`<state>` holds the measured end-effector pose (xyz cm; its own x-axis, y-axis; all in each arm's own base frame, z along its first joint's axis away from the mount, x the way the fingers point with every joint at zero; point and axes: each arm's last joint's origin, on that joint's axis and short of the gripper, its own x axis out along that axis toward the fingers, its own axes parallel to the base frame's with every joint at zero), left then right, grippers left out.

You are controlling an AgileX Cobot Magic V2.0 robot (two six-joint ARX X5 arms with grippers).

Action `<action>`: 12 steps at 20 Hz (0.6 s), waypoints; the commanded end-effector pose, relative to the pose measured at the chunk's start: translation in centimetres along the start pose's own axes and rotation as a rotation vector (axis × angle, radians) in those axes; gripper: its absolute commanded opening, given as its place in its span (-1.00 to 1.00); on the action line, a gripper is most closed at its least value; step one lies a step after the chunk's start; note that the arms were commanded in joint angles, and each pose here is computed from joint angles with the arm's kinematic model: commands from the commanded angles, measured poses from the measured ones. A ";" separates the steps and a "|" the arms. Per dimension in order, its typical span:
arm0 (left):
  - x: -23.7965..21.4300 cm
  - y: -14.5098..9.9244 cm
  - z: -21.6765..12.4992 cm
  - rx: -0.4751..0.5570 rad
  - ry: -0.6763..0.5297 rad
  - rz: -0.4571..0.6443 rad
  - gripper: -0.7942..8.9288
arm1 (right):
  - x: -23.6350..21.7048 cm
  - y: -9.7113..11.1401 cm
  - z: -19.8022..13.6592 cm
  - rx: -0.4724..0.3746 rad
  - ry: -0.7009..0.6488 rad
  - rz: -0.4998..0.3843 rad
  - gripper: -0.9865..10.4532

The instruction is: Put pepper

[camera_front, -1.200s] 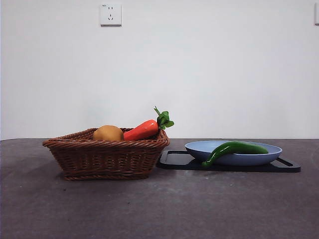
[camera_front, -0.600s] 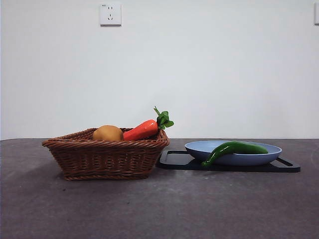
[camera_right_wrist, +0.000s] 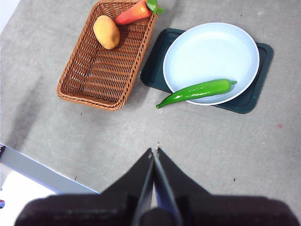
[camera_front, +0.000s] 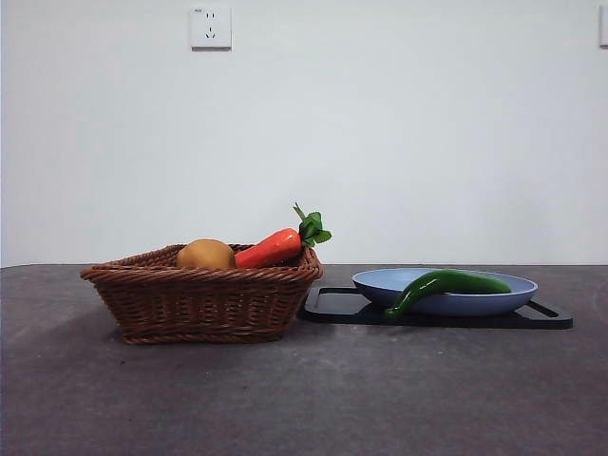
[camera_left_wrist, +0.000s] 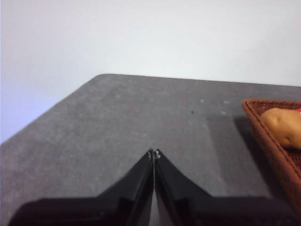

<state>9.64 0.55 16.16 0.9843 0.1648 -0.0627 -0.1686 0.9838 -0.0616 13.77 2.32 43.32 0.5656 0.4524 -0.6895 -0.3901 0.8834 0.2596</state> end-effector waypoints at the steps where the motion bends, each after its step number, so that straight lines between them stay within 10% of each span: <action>1: 0.1 0.1 -0.3 -0.011 0.008 0.006 -0.82 | -0.2 0.1 0.2 0.008 0.006 -0.001 -0.81; 12: 0.1 0.1 -0.8 -0.005 0.061 0.004 -0.82 | -0.2 0.1 0.2 0.008 0.006 -0.001 -0.81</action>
<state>9.61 0.55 15.60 0.9790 0.1632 -0.1224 -0.1715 0.9834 -0.0601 13.77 2.32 43.32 0.5656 0.4524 -0.6895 -0.3901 0.8834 0.2596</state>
